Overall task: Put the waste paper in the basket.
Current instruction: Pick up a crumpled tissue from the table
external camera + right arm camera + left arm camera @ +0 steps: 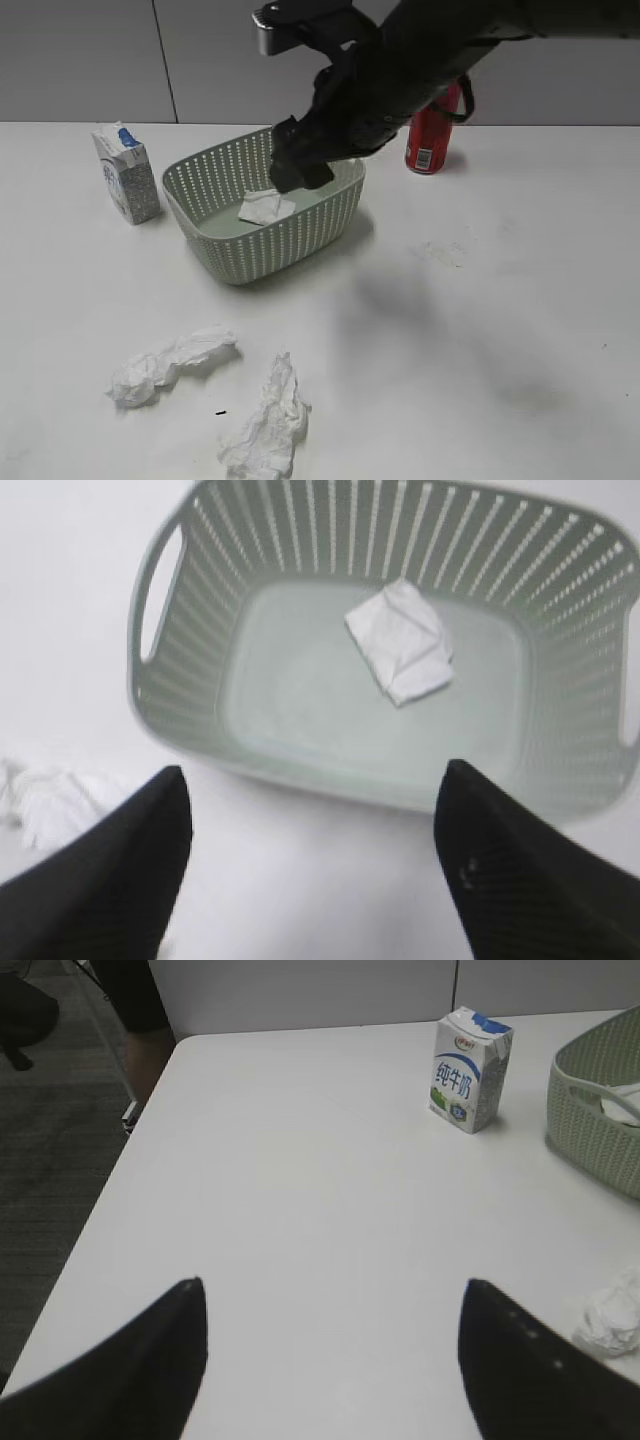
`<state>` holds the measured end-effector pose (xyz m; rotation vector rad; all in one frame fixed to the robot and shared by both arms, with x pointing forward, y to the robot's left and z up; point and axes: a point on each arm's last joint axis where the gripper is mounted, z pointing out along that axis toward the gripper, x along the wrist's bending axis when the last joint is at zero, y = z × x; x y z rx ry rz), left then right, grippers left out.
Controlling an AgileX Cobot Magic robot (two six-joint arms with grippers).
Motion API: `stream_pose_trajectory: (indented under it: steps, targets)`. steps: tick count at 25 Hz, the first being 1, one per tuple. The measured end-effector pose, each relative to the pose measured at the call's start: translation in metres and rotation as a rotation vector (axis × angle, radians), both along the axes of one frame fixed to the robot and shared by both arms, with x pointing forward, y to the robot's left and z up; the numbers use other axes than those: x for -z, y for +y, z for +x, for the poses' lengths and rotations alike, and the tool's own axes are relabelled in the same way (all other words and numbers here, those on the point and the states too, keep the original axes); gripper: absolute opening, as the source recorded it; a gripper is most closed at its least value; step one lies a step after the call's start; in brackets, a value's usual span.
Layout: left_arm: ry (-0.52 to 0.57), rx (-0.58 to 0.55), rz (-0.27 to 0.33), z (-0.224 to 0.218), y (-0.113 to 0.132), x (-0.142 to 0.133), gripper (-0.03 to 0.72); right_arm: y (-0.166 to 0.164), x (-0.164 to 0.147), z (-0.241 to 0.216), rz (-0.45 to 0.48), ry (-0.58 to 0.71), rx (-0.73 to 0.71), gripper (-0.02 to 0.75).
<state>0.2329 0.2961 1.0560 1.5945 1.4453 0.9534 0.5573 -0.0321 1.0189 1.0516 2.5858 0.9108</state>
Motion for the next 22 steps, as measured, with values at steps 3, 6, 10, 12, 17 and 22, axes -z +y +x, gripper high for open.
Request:
stream_pose_trajectory:
  steps: [3,6,10,12,17,22]
  targets:
    - [0.000,0.000,0.000,0.000,0.000,0.000,0.573,-0.020,-0.005,-0.003,-0.075,0.088,0.034,0.573]
    - [0.000,0.000,0.000,0.000,0.000,0.000,0.573,-0.051,-0.007,0.004,-0.135,0.186,0.111,0.573]
    - [0.005,0.000,0.000,0.001,0.000,-0.001,0.573,-0.100,-0.007,0.017,-0.186,0.301,0.229,0.571]
    - [0.022,0.004,-0.006,0.005,-0.001,-0.006,0.573,-0.128,-0.009,0.024,-0.203,0.341,0.295,0.571]
    - [0.095,0.070,0.001,0.029,-0.005,-0.019,0.573,-0.201,-0.011,0.035,-0.254,0.418,0.464,0.571]
    - [0.137,0.224,-0.029,0.065,-0.018,-0.025,0.573,-0.240,-0.024,0.023,-0.247,0.447,0.561,0.571]
